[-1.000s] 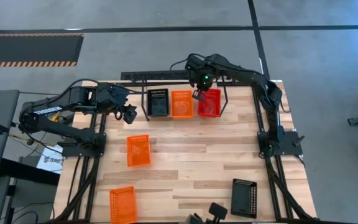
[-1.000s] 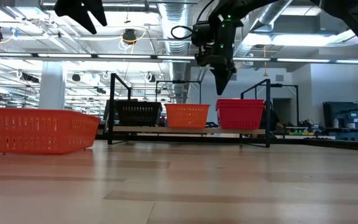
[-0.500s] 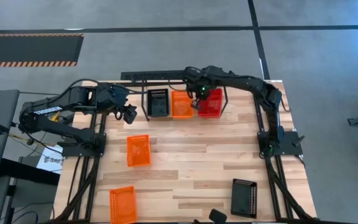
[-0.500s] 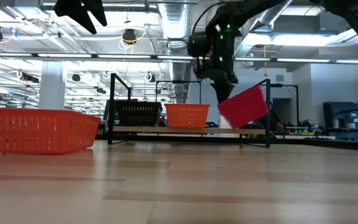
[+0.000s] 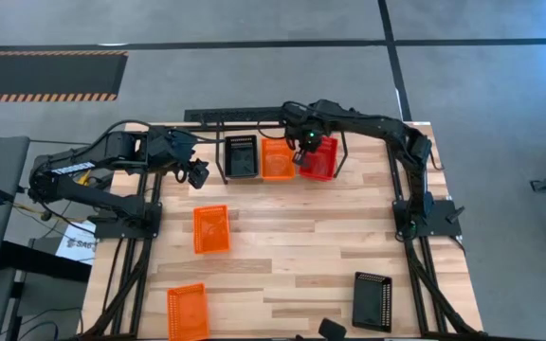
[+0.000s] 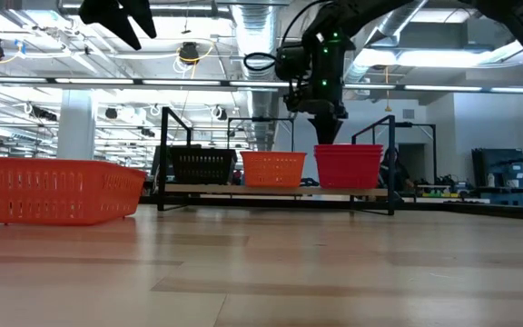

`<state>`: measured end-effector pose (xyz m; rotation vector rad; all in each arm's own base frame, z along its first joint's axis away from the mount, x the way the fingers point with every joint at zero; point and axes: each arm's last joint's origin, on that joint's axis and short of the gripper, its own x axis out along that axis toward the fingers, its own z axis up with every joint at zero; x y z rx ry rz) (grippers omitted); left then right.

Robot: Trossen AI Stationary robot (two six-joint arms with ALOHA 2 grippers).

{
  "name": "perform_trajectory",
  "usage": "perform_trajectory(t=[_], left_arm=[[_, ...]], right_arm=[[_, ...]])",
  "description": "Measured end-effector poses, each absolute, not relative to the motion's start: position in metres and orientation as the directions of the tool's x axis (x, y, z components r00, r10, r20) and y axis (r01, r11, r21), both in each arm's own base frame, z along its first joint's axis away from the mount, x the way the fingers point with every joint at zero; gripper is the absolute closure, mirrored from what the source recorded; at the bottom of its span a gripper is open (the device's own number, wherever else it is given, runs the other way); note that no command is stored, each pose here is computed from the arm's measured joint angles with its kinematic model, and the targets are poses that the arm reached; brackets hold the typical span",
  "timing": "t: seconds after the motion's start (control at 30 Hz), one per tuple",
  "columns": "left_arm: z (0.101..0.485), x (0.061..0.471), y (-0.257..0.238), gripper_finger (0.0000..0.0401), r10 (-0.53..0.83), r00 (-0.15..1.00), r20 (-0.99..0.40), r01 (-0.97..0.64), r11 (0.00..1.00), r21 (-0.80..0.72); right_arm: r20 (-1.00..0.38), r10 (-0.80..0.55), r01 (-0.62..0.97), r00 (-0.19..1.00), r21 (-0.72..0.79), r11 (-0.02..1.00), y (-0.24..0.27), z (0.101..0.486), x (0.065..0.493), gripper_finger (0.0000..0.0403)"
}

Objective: Stack baskets on shelf by color
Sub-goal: Stack the red bin on top of the other red bin on the shelf

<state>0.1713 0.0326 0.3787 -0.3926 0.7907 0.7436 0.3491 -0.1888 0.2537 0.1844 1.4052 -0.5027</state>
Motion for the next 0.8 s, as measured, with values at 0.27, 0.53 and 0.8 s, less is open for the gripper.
perform_trajectory(t=[0.27, 0.53, 0.8], left_arm=[[0.379, 0.171, 0.033, 0.015, 0.45, 0.473, -0.757, -0.728, 0.684, -0.049], [0.379, 0.171, 0.033, 0.015, 0.45, 0.473, -0.758, -0.727, 0.685, -0.047], [0.379, 0.171, 0.033, 0.015, 0.45, 0.473, -0.758, -0.728, 0.684, -0.048]], right_arm=[[-0.964, -0.244, 0.452, 0.102, -0.174, 0.875, -0.201, 0.247, 0.346, 0.0403], [-0.96, -0.253, 0.451, 0.118, -0.175, 0.875, -0.211, 0.24, 0.343, 0.0403], [-0.933, -0.299, 0.387, 0.201, -0.205, 0.899, -0.214, 0.243, 0.352, 0.0403]])
